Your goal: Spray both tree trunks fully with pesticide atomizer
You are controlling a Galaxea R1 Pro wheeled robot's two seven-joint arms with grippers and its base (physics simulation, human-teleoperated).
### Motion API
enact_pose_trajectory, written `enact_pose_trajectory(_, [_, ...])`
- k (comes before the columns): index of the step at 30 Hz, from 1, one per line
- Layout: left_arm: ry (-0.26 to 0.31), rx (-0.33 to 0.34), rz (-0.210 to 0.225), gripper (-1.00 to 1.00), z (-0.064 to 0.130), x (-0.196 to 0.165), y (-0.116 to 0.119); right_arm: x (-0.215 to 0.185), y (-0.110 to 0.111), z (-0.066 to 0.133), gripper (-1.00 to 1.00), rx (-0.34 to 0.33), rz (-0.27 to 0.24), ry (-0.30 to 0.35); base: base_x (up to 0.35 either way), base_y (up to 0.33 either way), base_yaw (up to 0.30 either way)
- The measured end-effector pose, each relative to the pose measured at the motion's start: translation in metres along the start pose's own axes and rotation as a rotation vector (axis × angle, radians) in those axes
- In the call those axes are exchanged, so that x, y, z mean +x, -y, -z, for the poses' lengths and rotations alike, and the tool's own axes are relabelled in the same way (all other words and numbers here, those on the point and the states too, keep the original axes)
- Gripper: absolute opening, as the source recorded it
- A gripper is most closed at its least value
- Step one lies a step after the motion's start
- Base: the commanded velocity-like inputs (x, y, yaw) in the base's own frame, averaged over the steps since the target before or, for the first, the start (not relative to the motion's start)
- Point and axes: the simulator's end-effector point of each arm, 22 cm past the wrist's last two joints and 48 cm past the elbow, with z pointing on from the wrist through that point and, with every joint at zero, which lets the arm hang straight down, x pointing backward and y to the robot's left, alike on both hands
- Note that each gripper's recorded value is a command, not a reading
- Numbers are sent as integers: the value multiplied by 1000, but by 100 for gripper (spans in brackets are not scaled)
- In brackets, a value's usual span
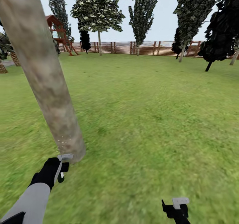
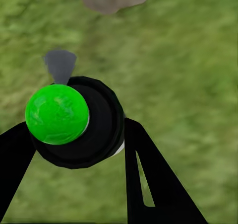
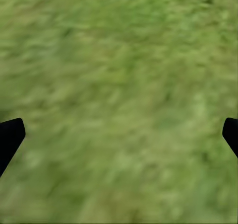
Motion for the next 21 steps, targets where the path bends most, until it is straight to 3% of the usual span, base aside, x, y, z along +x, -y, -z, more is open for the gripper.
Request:
enact_pose_trajectory(5, [-2, 8, -5, -100, 0, -1, 1, 0, 1, 0, 100, 2, 1, 0, 4, -2, 270])
enact_pose_trajectory(10, [5, -35, -5, -100, 1, -9, -31, -1, 2, 0, 100, 3, 1, 2, 0, 0, 65])
enact_pose_trajectory(11, [6, -18, 1, -100, 1, -11, -23, 0, 3, 0, 100, 4, 2, 1, 0, 0, 5])
enact_pose_trajectory(13, [13, 39, -18, -100, 6, -16, 18, 0, 4, 0, 100, 5, 3, 1, 0, 0, 3])
enact_pose_trajectory(16, [53, 83, -75, -100, 20, -44, 62, 0, 5, 0, 100, 6, 3, 1, 0, 0, 0])
enact_pose_trajectory(18, [70, 70, -86, -100, 24, -57, 57, 0, 5, 0, 100, 6, 4, 1, 0, 0, 0])
enact_pose_trajectory(19, [77, 48, -88, -100, 24, -63, 44, 0, 5, 0, 100, 6, 4, 1, 0, 0, 0])
enact_pose_trajectory(21, [83, -11, -82, -100, 22, -72, -6, 0, 5, 0, 100, 6, 4, 0, 0, 0, 0])
